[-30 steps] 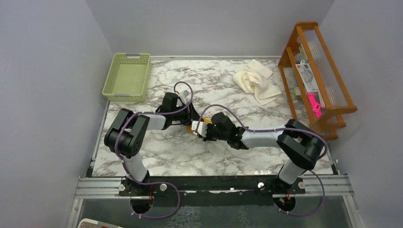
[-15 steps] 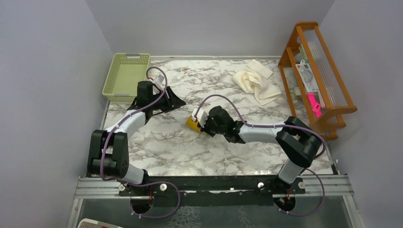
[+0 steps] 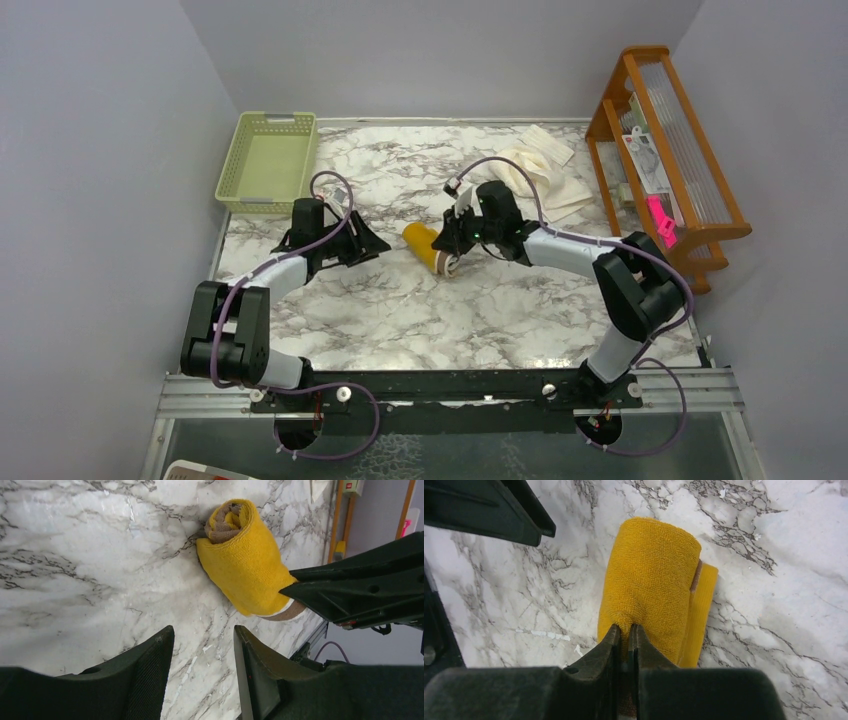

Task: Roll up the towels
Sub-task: Roll the towel at the center of the board, then pick up the towel at the center of the board.

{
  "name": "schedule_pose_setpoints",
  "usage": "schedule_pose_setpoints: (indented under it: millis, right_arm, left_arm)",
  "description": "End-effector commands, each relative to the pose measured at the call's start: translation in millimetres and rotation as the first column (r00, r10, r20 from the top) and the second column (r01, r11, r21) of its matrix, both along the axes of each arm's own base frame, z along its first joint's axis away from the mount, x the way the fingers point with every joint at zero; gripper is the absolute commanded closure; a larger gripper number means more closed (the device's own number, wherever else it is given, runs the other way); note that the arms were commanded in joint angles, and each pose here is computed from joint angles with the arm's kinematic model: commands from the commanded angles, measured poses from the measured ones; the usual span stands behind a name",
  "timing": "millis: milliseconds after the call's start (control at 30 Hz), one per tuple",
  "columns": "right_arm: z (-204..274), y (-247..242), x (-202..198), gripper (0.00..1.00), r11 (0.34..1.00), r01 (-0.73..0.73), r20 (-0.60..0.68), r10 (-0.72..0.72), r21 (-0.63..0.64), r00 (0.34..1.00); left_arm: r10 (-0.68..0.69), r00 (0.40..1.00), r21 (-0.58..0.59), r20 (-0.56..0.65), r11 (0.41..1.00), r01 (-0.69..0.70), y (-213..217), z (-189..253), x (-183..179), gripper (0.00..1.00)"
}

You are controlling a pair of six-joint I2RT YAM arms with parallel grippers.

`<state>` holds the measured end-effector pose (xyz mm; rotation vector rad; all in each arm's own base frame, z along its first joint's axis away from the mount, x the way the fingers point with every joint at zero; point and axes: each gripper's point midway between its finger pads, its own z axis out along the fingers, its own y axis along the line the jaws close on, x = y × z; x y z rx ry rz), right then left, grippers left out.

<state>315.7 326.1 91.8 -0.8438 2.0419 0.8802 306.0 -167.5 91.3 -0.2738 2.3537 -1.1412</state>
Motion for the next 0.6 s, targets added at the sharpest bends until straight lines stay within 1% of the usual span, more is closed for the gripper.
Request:
schedule_pose_setpoints:
  millis: [0,100,200,333,367,467,567]
  right_arm:
    - [-3,11,-16,0.99,0.992,-0.017,-0.178,0.039,0.125,0.983]
    - [-9,11,-19,0.99,0.985,0.002,-0.243,0.040,0.171,0.969]
    - [-15,12,-23,0.99,0.979,0.016,-0.290,0.045,0.205,0.956]
    - [-21,11,-26,0.99,0.975,0.019,-0.324,0.055,0.221,0.945]
    - [-22,10,-26,0.99,0.975,0.021,-0.328,0.054,0.222,0.943]
    - [-22,8,-25,0.99,0.972,0.036,-0.339,0.047,0.234,0.940]
    - [-18,5,-25,0.99,0.961,0.053,-0.362,0.052,0.273,0.931]
  left_arm:
    - [0.021,1.000,-0.064,0.021,0.998,-0.020,-10,3,0,0.50]
    - [0.023,1.000,-0.095,0.000,0.995,-0.023,-24,0,-4,0.48]
    - [0.036,0.999,-0.153,0.012,0.988,-0.033,-42,10,-2,0.44]
    - [0.085,0.996,-0.231,0.011,0.970,-0.080,-59,17,1,0.28]
    - [0.095,0.995,-0.251,0.001,0.964,-0.092,-63,17,1,0.26]
    - [0.114,0.992,-0.273,-0.051,0.954,-0.124,-71,5,-1,0.25]
    - [0.131,0.986,-0.278,-0.106,0.948,-0.156,-75,-14,-3,0.25]
